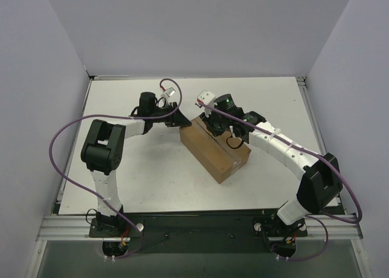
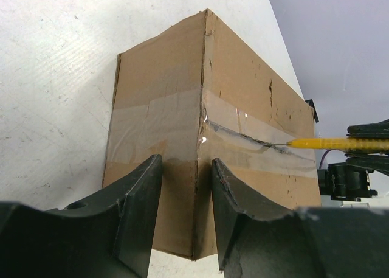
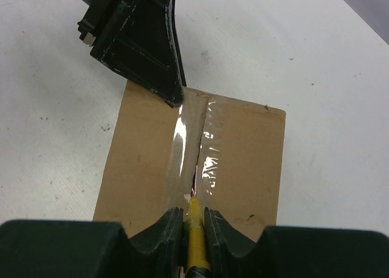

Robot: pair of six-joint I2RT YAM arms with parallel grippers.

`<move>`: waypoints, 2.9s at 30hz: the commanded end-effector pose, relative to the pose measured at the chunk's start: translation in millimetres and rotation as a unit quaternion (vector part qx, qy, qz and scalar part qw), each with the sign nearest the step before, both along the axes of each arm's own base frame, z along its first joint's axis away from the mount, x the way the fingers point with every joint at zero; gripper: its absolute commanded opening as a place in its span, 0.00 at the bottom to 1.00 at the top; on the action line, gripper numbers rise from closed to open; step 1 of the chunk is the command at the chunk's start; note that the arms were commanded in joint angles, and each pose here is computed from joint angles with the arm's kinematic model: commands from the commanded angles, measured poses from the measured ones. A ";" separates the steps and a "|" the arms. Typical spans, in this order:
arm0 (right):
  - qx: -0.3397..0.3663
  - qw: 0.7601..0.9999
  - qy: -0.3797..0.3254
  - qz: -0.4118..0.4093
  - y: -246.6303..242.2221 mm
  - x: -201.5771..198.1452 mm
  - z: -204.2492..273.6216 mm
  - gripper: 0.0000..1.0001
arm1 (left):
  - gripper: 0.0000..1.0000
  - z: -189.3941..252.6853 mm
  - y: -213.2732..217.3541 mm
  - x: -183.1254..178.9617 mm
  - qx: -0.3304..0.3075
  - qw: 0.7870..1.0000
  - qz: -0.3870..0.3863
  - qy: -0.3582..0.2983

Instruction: Unpack the express box

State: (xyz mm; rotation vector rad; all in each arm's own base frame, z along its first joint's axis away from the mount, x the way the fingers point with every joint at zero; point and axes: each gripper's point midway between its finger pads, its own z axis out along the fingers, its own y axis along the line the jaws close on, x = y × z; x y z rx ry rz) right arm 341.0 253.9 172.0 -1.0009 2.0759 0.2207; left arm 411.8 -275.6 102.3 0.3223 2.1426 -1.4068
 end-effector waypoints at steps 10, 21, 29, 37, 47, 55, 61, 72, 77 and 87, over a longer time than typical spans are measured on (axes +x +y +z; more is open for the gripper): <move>-0.024 0.999 0.010 -0.026 -34.9 -29.1 5.1 0.00 | 0.46 -23.3 7.8 17.0 0.038 0.999 0.031 0.002; -0.037 0.998 0.027 -0.037 -52.4 -45.3 5.5 0.00 | 0.46 -28.4 8.4 21.3 0.046 0.998 0.034 0.004; -0.044 0.997 0.048 -0.037 -61.8 -58.0 -3.2 0.00 | 0.46 -29.9 9.7 22.8 0.051 0.998 0.036 0.004; -0.024 0.998 0.041 -0.049 -61.1 -54.9 12.0 0.00 | 0.46 -29.9 8.6 21.9 0.049 0.998 0.034 0.006; 0.035 0.998 -0.003 -0.057 -34.0 -24.7 48.7 0.00 | 0.46 -29.1 5.2 21.0 0.047 0.998 0.030 0.007; 0.033 0.998 -0.014 -0.050 -14.0 -17.2 37.9 0.00 | 0.46 -29.2 6.6 20.4 0.049 0.998 0.032 0.008; 0.016 0.999 -0.022 -0.047 -10.2 -17.2 31.9 0.00 | 0.46 -28.2 6.4 21.4 0.048 0.998 0.033 0.007; -0.021 0.998 -0.019 -0.047 -21.6 -24.7 14.6 0.00 | 0.46 -29.2 6.9 22.0 0.047 0.998 0.035 0.009; -0.030 0.998 -0.017 -0.044 -25.8 -28.3 11.0 0.00 | 0.46 -30.6 7.4 21.3 0.049 0.998 0.035 0.009; -0.045 0.998 0.003 -0.046 -40.4 -45.5 6.4 0.00 | 0.46 -32.9 8.4 23.3 0.052 0.998 0.039 0.011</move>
